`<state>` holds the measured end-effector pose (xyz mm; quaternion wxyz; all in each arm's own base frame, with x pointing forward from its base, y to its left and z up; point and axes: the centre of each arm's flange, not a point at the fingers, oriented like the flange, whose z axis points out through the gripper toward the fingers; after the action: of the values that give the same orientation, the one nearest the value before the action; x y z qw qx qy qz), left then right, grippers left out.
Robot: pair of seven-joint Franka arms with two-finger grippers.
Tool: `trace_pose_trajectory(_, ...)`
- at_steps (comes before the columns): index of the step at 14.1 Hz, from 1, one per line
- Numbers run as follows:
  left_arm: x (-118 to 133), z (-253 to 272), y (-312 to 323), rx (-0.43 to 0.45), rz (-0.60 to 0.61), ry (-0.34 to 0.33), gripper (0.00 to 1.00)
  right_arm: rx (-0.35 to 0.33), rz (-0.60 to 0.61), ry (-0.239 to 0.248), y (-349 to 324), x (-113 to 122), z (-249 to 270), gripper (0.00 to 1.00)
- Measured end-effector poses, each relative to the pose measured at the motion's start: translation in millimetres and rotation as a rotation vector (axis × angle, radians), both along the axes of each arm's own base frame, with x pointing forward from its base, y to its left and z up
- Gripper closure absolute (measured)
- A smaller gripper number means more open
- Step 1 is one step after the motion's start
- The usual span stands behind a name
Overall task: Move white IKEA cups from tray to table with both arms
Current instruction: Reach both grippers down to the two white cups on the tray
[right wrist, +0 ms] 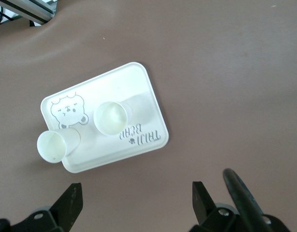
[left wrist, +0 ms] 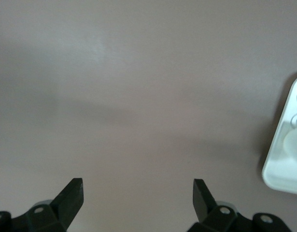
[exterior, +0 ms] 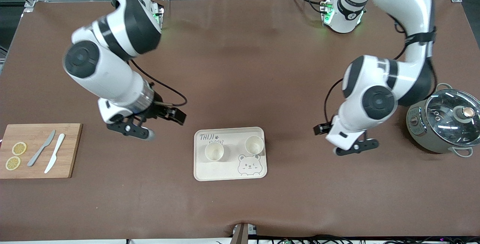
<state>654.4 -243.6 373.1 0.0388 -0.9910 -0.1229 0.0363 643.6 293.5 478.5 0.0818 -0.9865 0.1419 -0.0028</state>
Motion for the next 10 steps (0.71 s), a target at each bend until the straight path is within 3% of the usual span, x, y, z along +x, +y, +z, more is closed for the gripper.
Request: trace_pose_trajectory(10, -9, -52, -102, -0.032, 0.232, -0.160, 0.00, -0.002, 0.006, -0.070, 44, 30, -130, 0.00)
